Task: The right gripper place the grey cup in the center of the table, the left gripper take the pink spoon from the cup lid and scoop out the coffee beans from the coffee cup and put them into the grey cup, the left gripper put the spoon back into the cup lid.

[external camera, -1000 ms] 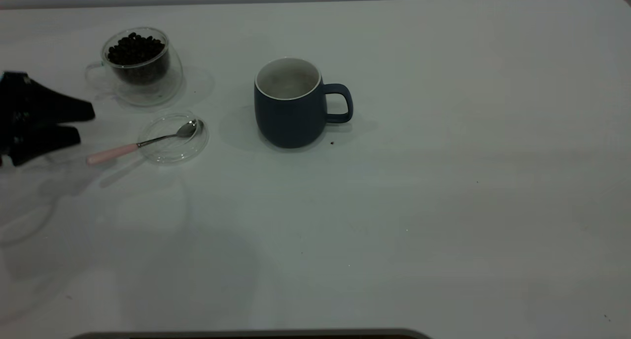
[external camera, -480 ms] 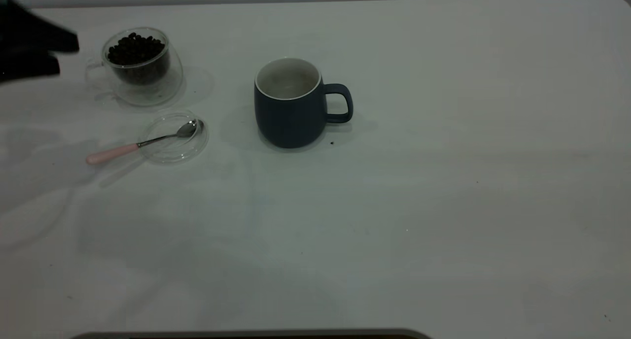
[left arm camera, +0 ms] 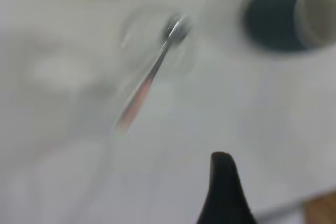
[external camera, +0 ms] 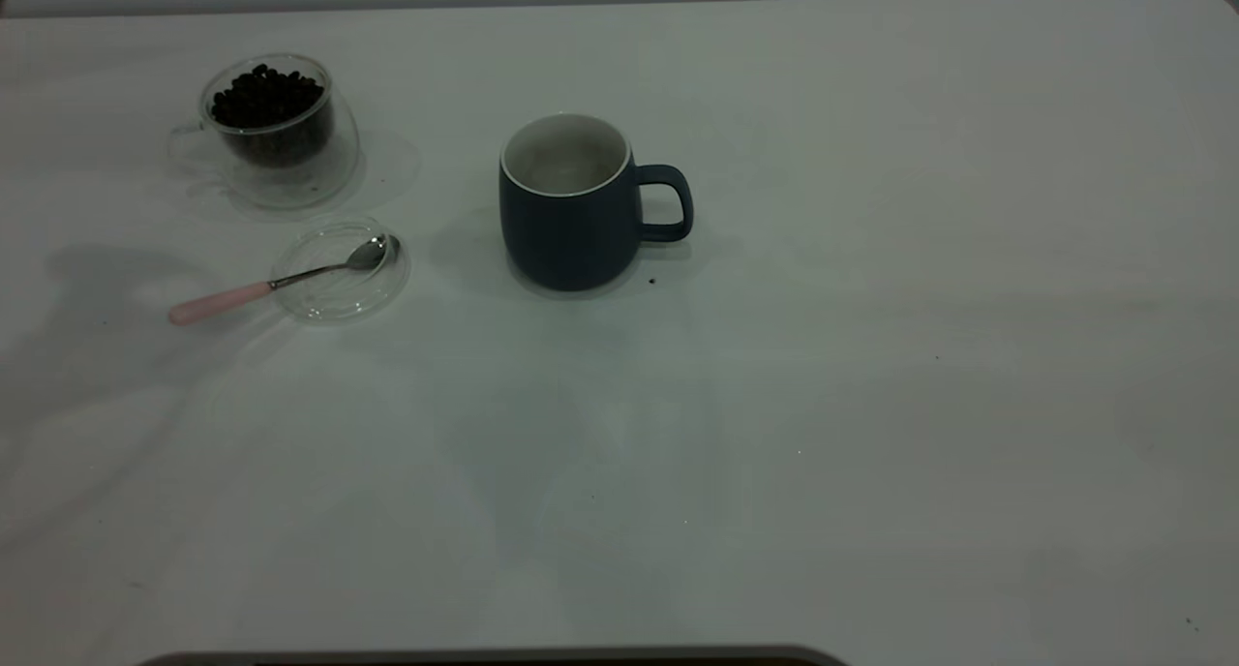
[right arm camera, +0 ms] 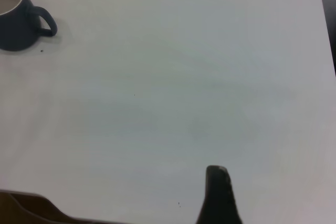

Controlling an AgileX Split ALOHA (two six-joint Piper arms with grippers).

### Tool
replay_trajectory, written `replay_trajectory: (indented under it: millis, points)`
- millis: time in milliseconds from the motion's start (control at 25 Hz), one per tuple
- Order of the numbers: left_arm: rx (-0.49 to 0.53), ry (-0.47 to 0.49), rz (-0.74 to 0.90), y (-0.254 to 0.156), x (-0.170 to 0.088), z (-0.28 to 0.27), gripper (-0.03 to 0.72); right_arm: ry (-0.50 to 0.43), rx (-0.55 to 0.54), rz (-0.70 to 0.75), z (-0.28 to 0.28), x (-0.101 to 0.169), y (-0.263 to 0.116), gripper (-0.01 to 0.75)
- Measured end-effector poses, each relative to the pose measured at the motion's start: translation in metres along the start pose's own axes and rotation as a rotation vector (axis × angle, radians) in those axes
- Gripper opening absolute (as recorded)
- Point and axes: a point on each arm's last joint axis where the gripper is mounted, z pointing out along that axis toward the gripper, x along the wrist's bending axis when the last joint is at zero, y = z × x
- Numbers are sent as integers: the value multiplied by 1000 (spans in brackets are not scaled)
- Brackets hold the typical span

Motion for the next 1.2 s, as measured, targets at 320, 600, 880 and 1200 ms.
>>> replay_trajectory:
  millis: [320,600,880,1200]
  points:
    - [241,374,-1,4,-36,-40,582,0,0,0,0,0,0,591]
    - [126,401,48,-10,-73,-72,582,0,0,0,0,0,0,591]
    - [-44,324,79,-65,-94,-128,582,0,0,0,0,0,0,591]
    - [-113,312,90,-145,-82,-140,582,0,0,0,0,0,0,591]
